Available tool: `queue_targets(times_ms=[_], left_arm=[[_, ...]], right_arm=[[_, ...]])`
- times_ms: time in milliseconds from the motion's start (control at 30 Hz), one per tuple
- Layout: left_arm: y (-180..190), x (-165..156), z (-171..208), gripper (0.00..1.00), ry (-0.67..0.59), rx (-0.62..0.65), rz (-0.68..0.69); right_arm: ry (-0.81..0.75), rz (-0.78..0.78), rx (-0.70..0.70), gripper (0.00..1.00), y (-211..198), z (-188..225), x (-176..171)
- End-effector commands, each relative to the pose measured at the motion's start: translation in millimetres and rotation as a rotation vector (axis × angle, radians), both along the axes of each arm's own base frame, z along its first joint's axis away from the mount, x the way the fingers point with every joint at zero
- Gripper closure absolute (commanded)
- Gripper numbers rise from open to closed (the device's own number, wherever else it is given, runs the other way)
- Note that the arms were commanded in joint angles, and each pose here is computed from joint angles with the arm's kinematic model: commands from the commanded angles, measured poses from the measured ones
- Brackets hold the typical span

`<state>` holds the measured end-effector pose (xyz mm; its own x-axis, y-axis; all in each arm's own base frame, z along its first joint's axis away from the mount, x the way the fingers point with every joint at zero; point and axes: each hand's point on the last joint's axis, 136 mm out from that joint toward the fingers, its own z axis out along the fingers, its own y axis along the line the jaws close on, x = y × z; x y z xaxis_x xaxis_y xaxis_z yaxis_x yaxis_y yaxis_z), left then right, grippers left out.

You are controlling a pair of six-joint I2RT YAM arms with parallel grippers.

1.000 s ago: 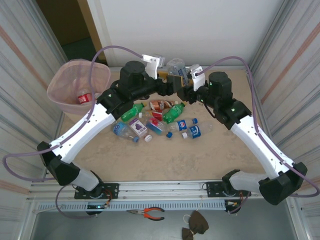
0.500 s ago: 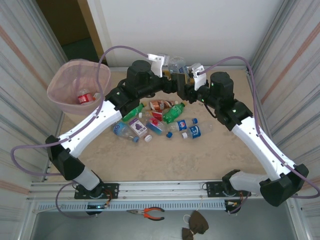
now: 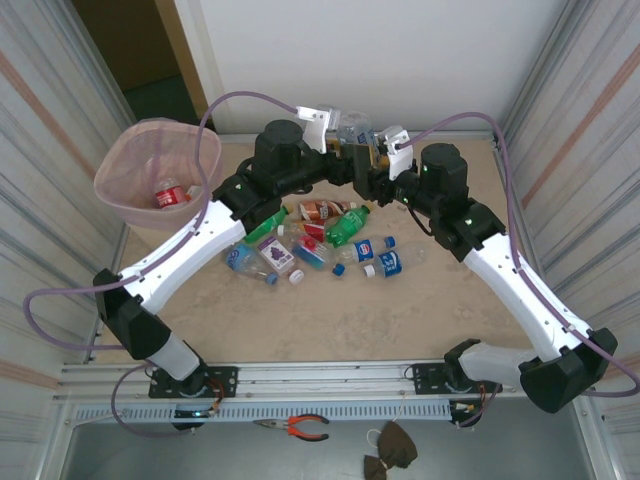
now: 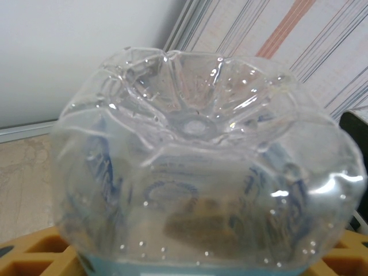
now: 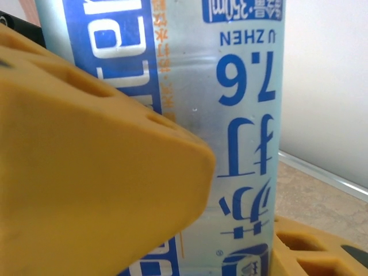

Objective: Put the plastic bottles in the bin

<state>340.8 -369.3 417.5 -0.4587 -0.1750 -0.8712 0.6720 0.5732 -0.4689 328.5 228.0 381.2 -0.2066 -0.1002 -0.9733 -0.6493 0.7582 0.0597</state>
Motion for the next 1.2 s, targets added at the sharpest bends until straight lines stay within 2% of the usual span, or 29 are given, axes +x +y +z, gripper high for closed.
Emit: queue_targets(times_ms=[0, 233, 533, 667, 900, 1167], left_arm=[[4, -4, 23, 0.38, -0.067, -0.023, 0.000], [16, -2, 29, 0.38, -0.087, -0.012, 0.013], [73, 15, 40, 0.38, -0.085, -0.021, 0.119], [116, 25, 47, 0.38, -0.076, -0.028, 0.206], [214, 38, 56, 0.38, -0.040, -0.058, 0.409], [331, 43, 41, 0.41, 0.040, -0.132, 0.680]], right_arm=[[-0.065, 0.037, 0.067, 0.46, 3, 34, -12], [-0.065, 0.033, 0.078, 0.24, -3, 42, -23], [-0.111, -0.003, 0.106, 0.17, -23, 59, -44], [-0.122, -0.017, 0.105, 0.17, -28, 62, -47], [-0.112, -0.019, 0.102, 0.17, -27, 60, -45], [-0.102, -0.024, 0.101, 0.17, -26, 57, -42]])
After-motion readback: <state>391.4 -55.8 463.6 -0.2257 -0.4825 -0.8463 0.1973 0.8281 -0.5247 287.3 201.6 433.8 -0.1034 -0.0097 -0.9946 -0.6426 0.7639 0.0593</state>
